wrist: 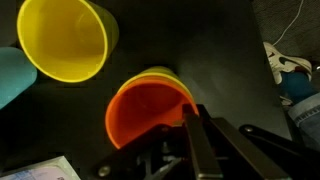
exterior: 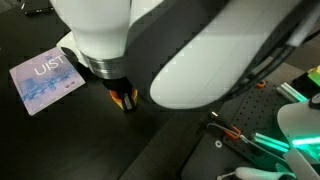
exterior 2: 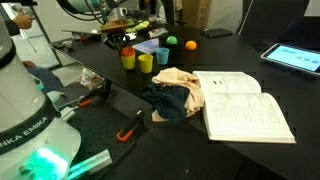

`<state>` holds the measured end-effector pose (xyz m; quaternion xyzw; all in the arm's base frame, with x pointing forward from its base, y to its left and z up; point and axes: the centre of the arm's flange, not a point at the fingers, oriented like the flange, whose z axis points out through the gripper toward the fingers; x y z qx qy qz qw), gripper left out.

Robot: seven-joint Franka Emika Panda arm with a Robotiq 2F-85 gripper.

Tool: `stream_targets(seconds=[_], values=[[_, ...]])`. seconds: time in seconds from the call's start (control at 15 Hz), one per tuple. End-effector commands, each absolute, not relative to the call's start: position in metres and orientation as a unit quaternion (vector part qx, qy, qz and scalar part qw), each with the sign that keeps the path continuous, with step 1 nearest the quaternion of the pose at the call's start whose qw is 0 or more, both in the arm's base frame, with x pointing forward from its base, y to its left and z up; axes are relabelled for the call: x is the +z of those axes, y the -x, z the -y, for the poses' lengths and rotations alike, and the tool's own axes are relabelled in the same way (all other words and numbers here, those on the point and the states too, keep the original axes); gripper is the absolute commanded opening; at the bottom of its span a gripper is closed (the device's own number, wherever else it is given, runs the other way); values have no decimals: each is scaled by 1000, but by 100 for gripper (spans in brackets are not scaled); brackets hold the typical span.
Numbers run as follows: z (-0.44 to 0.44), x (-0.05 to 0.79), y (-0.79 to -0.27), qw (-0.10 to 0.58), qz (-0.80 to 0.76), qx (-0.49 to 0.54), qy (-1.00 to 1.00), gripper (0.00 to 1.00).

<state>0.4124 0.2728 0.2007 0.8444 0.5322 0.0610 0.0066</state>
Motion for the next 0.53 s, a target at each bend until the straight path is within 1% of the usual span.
stream_targets(seconds=[0.0,0.07,0.13,0.2,0.27,0.33,0.47], values=[[-276,200,-408,14,-530,65,-846,26],[-276,200,-407,12,-529,63,-846,29],[-277,199,-407,11,-529,63,-846,39],[-277,199,-406,11,-529,62,-846,44],[-277,199,-406,9,-529,61,-846,38],[-277,199,-406,8,-529,62,-846,16],[-278,200,-406,8,-530,64,-846,12]])
